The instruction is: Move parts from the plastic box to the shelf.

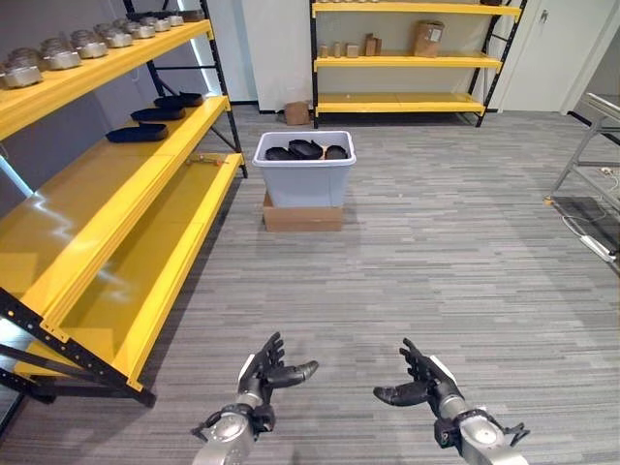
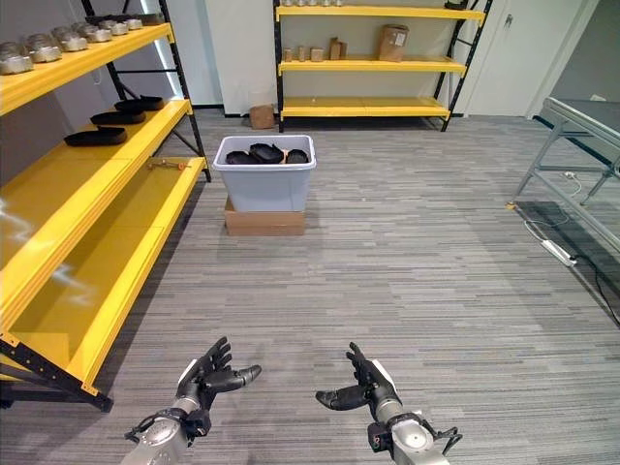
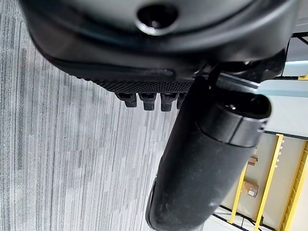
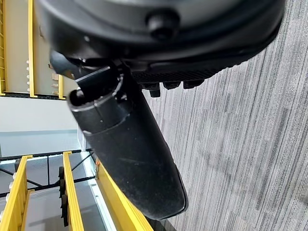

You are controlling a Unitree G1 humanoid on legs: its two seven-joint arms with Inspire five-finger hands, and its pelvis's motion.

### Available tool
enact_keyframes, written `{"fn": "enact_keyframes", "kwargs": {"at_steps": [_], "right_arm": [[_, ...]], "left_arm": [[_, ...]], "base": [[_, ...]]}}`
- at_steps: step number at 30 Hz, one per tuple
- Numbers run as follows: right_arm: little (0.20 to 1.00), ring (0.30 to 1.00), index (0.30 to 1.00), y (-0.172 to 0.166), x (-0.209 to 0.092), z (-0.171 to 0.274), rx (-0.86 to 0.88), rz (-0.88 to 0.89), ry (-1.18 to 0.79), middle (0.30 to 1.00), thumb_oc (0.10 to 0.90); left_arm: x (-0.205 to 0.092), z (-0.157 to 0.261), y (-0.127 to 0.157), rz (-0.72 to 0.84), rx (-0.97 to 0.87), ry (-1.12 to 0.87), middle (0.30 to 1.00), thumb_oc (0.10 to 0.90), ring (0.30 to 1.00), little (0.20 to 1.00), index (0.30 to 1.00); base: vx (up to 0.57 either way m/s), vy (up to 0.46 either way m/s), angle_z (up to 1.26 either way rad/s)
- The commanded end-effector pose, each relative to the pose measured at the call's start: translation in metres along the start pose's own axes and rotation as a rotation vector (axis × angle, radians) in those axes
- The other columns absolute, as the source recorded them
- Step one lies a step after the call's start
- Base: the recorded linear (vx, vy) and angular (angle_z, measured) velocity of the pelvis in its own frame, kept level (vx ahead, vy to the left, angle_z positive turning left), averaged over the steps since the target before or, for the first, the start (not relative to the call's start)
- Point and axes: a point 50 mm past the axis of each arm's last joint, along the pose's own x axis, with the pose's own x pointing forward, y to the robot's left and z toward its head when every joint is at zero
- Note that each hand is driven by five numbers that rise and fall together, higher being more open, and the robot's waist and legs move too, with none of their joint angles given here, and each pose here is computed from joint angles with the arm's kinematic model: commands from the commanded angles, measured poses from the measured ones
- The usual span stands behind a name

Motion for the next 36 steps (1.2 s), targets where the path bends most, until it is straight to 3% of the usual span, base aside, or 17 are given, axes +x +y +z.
{"fn": "enact_keyframes", "kwargs": {"at_steps": [1, 36], "right_arm": [[1.0, 1.0, 1.0, 0.0, 0.011, 0.049, 0.009, 0.013, -0.228, 1.0, 0.9], [1.0, 1.0, 1.0, 0.004, 0.017, 0.064, 0.003, 0.045, -0.268, 1.0, 0.9]], "left_arm": [[0.018, 0.047, -0.012, -0.05, 0.004, -0.191, 1.0, 0.9, 1.0, 1.0, 1.0], [0.017, 0.067, -0.01, -0.066, 0.035, -0.265, 1.0, 0.9, 1.0, 1.0, 1.0]], "base": [[0.0, 0.0, 0.0], [0.0, 0.034, -0.02]]}}
